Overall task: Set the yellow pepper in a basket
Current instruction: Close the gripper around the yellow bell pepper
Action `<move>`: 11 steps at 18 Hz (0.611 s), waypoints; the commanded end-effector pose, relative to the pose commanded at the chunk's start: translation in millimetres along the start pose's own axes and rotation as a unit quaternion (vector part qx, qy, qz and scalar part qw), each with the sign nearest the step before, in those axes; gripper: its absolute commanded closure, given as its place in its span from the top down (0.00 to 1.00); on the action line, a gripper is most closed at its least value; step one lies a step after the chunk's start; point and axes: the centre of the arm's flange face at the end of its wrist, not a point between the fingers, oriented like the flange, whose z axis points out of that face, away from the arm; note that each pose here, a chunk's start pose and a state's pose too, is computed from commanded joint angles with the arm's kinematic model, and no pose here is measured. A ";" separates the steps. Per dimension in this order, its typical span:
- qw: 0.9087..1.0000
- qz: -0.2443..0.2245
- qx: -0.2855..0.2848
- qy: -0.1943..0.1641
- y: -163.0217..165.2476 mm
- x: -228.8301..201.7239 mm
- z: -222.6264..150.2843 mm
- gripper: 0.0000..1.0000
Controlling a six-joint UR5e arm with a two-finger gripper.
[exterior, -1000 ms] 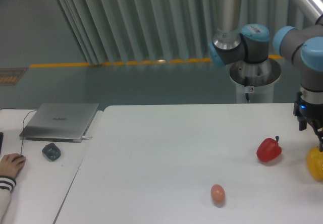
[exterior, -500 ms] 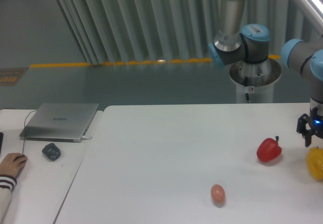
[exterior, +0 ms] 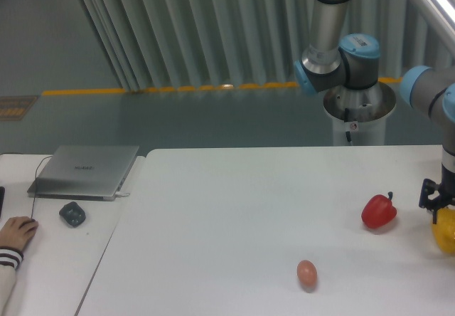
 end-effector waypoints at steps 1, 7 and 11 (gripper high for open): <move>1.000 -0.003 -0.002 0.000 -0.1 -0.2 2.0 1.00; 1.000 -0.009 -0.016 0.007 6.4 1.8 17.0 1.00; 1.000 -0.008 -0.027 0.012 9.5 3.9 28.9 1.00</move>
